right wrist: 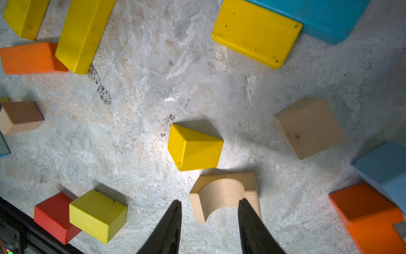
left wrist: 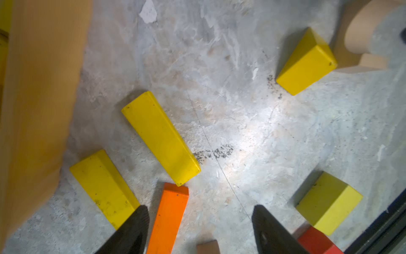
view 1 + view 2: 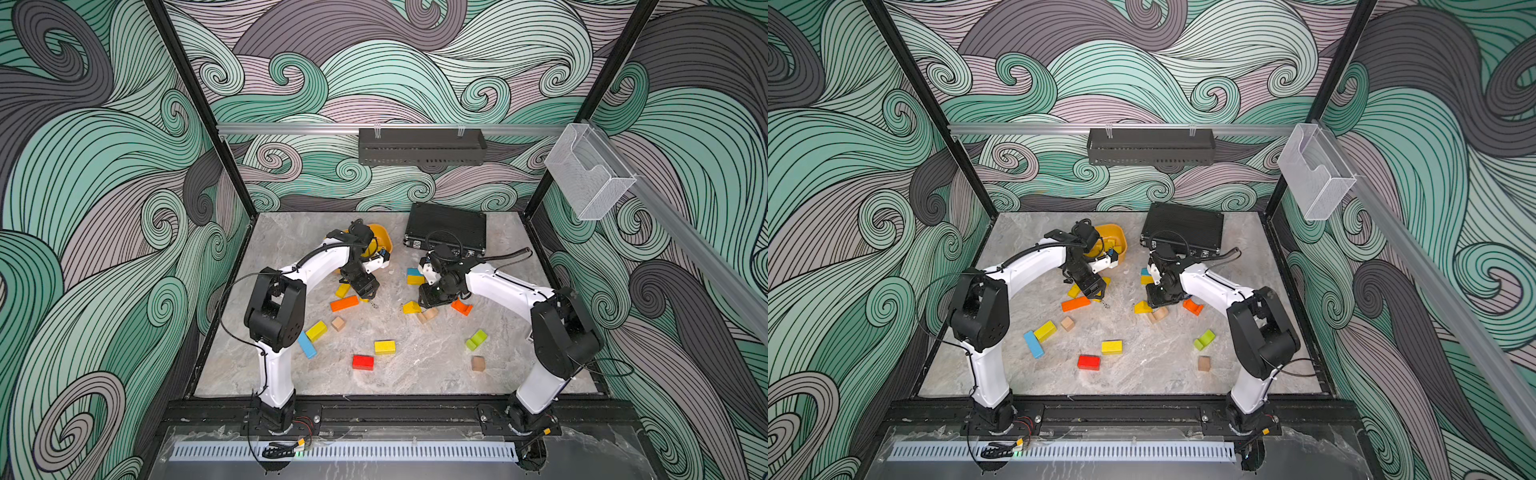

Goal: Pick out the yellow building blocks
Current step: Pick up the building block from the center of the board.

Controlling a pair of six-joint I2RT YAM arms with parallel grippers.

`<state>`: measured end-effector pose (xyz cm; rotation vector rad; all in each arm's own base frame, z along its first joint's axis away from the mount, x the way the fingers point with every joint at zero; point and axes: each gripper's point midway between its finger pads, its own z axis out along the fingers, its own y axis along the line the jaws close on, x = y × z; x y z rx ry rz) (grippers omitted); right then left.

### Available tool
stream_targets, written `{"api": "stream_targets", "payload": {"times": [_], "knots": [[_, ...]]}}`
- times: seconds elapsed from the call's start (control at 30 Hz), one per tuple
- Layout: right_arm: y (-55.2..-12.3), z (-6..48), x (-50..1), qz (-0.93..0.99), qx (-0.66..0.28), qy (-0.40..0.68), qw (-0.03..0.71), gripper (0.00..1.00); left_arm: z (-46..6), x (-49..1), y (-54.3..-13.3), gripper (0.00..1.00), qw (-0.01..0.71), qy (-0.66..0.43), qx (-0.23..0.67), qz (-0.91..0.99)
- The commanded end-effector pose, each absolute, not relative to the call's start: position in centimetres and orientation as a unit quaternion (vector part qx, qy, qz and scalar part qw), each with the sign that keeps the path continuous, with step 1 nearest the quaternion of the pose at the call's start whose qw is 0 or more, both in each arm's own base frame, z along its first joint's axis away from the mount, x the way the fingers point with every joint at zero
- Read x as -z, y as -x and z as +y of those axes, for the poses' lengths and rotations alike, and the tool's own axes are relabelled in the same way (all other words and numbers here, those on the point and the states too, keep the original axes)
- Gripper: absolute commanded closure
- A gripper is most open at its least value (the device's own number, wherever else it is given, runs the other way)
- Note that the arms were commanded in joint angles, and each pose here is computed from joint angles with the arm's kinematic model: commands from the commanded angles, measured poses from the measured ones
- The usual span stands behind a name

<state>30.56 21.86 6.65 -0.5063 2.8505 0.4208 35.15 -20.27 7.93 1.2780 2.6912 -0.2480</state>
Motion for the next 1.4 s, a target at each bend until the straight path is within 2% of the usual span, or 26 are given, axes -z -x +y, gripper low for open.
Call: {"api": "stream_targets", "payload": {"times": [0.0, 0.37, 0.97, 1.2, 1.37], "knots": [[-30.0, 20.9, -7.5, 0.969, -0.133, 0.173, 0.117, 0.55, -20.1, -7.0, -36.7, 0.25, 0.074, -0.408, 0.063, 0.908], [-29.2, 19.9, -8.4, 0.969, -0.129, 0.169, 0.13, 0.55, -20.2, -4.2, -37.9, 0.31, 0.053, -0.398, 0.041, 0.915], [-28.6, 19.5, -8.3, 0.97, -0.128, 0.164, 0.128, 0.55, -20.9, -2.4, -37.8, 0.47, 0.041, -0.414, 0.028, 0.909], [-28.5, 19.3, -8.4, 0.97, -0.125, 0.165, 0.13, 0.55, -21.2, -2.0, -37.9, 0.56, 0.038, -0.425, 0.016, 0.904], [-28.6, 19.3, -8.7, 0.968, -0.125, 0.17, 0.136, 0.55, -21.1, -1.5, -37.7, 0.7, 0.03, -0.426, 0.013, 0.904]]}}
